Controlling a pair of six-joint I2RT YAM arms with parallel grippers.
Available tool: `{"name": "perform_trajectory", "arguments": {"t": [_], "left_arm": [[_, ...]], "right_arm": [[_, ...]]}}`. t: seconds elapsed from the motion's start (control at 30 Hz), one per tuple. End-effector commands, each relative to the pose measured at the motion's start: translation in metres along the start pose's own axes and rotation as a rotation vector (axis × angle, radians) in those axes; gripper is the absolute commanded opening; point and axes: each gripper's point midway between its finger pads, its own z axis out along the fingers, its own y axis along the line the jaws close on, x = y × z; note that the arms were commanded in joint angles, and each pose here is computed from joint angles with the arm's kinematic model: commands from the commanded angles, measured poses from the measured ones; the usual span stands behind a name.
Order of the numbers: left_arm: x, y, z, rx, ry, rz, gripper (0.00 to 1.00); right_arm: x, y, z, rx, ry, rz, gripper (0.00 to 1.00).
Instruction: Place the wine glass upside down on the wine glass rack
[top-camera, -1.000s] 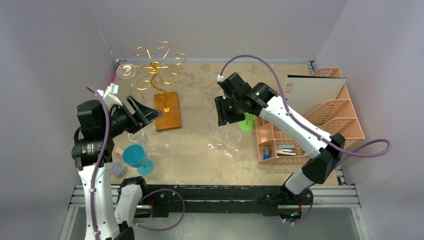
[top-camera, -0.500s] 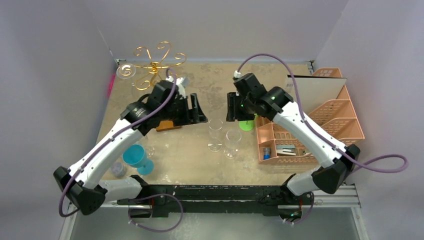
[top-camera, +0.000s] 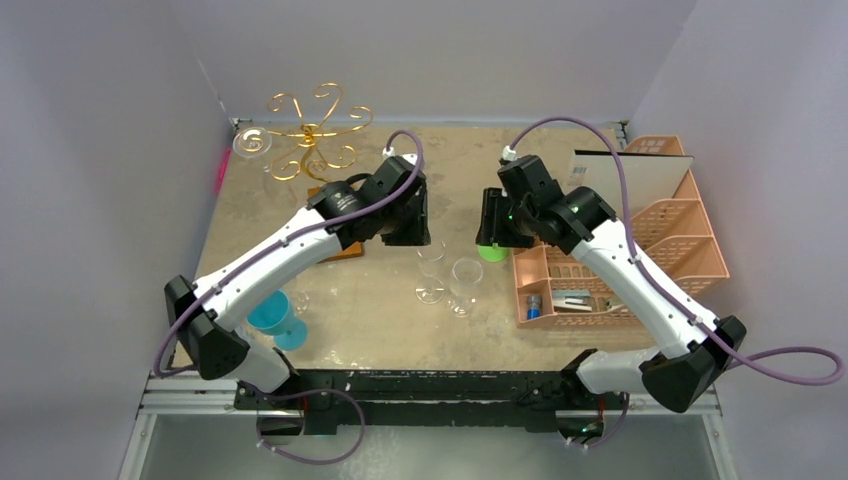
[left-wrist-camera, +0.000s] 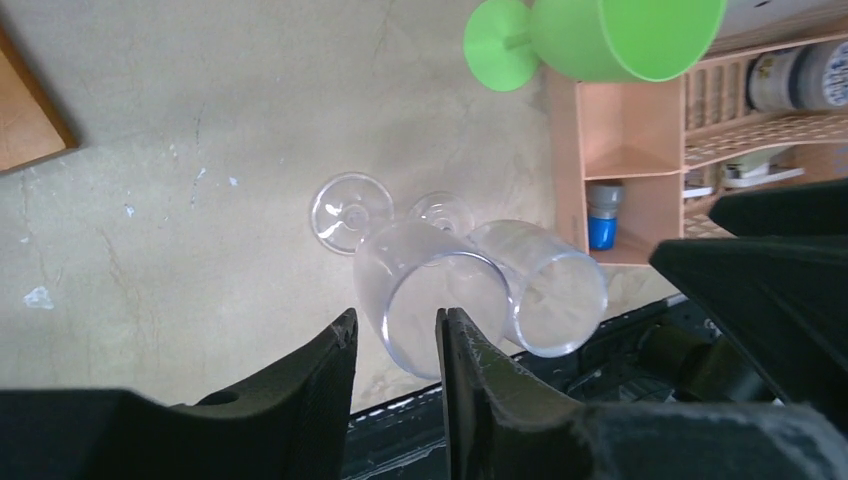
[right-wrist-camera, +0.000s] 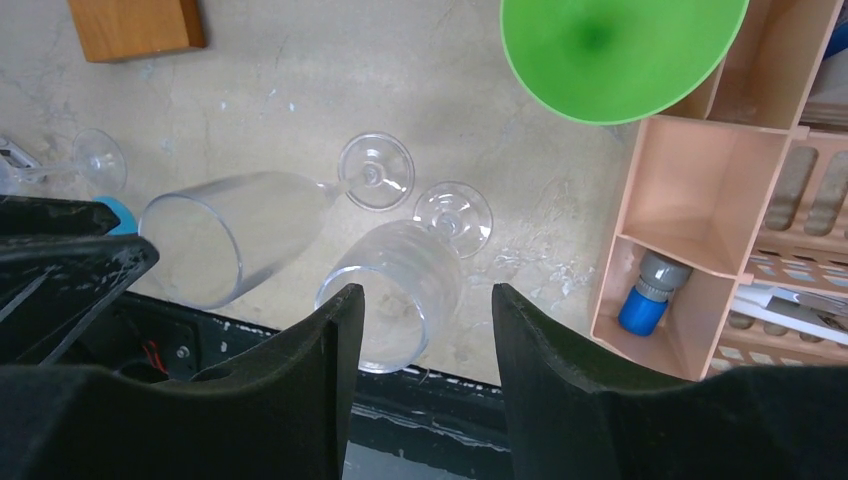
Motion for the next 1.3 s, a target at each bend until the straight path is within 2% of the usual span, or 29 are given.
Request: {"name": "perform_trajectory", "arguments": {"t": [0.0,0.2,0.4,0.53,0.6,0.77,0.97,1.0,1.1,1.17,1.27], "left_arm": [[-0.003,0.002,0.003,-0.045,0.014,0.017,0.3],[0.006,0.001,0.013,-0.054,0.075,0.028,0.19],[0.01,0.007,0.017,-0.103,0.124,0.071,0.14],[0.009,0.007,0.018,-0.118,0.149,0.115,0.0],[0.004,0.006,0.013,-0.12,0.136,0.13,0.0],[-0.021,0.005,-0.014,-0.093,0.007,0.167,0.0],[-0.049,0.013,-0.05,-0.117,-0.131,0.218,0.0],[-0.055,0.012,-0.056,-0.109,-0.163,0.224,0.0],[-0.075,0.01,-0.077,-0.084,-0.284,0.231,0.0],[-0.088,0.009,-0.091,-0.065,-0.373,0.233,0.0],[-0.109,0.003,-0.113,-0.013,-0.522,0.232,0.0]], "right_arm": [[-0.005,-0.002,-0.004,-0.004,-0.038,0.016,0.53],[-0.005,-0.005,-0.006,0.003,-0.046,0.001,0.53],[-0.006,-0.003,-0.007,-0.007,-0.051,0.005,0.53],[-0.009,0.001,-0.01,-0.026,-0.059,0.01,0.54],[-0.009,0.005,-0.01,-0.042,-0.059,0.021,0.54],[-0.016,0.014,-0.007,-0.068,-0.054,0.062,0.54],[-0.047,0.035,-0.017,-0.145,-0.114,0.15,0.57],[-0.052,0.039,-0.02,-0.161,-0.123,0.177,0.59],[-0.07,0.057,-0.032,-0.245,-0.172,0.236,0.79],[-0.085,0.07,-0.044,-0.307,-0.215,0.285,0.88],[-0.104,0.087,-0.063,-0.386,-0.246,0.382,0.92]]}}
